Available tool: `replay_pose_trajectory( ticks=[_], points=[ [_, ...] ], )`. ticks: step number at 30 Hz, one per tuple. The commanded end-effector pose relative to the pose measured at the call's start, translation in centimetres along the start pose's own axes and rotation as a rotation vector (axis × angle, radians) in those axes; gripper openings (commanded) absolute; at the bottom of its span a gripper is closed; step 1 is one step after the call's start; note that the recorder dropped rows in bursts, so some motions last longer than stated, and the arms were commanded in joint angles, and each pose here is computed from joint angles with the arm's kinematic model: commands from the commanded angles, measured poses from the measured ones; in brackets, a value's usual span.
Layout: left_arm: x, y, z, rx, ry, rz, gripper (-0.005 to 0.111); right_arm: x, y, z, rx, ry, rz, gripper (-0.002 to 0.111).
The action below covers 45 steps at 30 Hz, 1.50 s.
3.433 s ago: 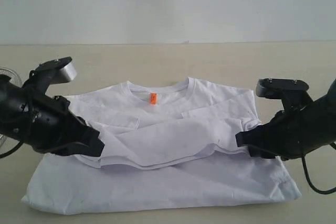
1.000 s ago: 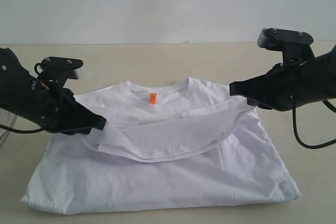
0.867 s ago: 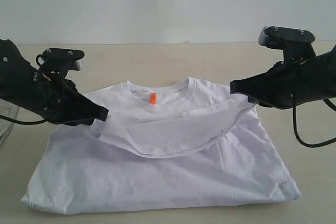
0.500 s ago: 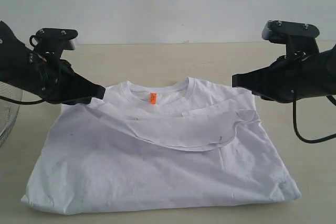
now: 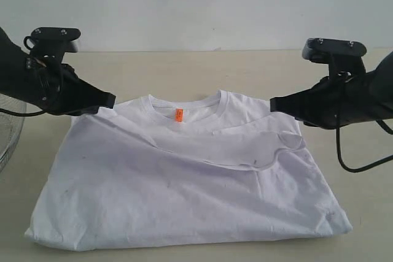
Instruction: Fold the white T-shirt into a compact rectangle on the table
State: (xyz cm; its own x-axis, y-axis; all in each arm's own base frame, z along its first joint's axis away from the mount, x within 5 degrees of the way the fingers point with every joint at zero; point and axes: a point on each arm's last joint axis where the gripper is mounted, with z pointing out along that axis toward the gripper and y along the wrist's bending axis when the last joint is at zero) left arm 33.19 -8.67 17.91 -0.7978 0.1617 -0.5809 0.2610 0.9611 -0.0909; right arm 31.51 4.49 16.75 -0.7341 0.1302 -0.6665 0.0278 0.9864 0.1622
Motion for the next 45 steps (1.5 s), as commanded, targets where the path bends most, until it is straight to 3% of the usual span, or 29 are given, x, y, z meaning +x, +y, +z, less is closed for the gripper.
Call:
replay_pose_trajectory(
  ticks=[1, 4, 7, 9, 17, 26, 29, 32, 34, 39, 45],
  points=[
    [-0.4, 0.5, 0.2, -0.020, -0.036, -0.001, 0.008, -1.0, 0.1, -0.1, -0.002, -0.036, -0.008, 0.000],
    [-0.2, 0.9, 1.1, -0.025, -0.013, -0.015, 0.025, -1.3, 0.4, -0.2, -0.019, -0.023, -0.009, 0.000],
    [0.4, 1.2, 2.2, -0.029, 0.019, -0.027, 0.051, -1.3, 0.4, -0.2, -0.022, -0.018, -0.009, 0.000],
    [0.4, 1.3, 2.4, -0.036, 0.012, -0.034, 0.058, -1.2, 0.4, -0.2, -0.025, -0.012, -0.009, 0.000],
    [-0.9, 1.5, 0.8, -0.048, -0.071, -0.034, 0.054, -1.1, 0.5, -0.3, -0.035, 0.005, -0.015, 0.000],
    [-2.3, 1.2, -3.4, -0.031, -0.138, -0.032, 0.054, -2.2, 1.2, -3.4, -0.092, -0.031, -0.025, 0.000],
    [-2.5, 0.8, -5.4, -0.006, -0.142, -0.052, 0.043, -2.3, 1.0, -4.7, -0.076, -0.094, 0.013, 0.000],
    [-2.4, 0.2, -7.5, 0.033, -0.160, -0.098, 0.019, -1.0, 0.1, -6.1, -0.032, -0.170, 0.078, 0.000],
    [-2.1, -0.1, -8.7, 0.061, -0.190, -0.133, 0.004, 0.0, -0.2, -6.7, -0.031, -0.160, 0.081, 0.000],
    [-0.4, -1.4, -10.6, 0.175, -0.178, -0.183, 0.005, 2.5, -0.1, -6.9, -0.068, -0.021, 0.077, 0.000],
    [3.8, -3.3, -10.4, 0.301, -0.042, -0.169, 0.005, 3.9, 0.1, -6.9, -0.094, 0.068, 0.044, 0.000]
  ],
)
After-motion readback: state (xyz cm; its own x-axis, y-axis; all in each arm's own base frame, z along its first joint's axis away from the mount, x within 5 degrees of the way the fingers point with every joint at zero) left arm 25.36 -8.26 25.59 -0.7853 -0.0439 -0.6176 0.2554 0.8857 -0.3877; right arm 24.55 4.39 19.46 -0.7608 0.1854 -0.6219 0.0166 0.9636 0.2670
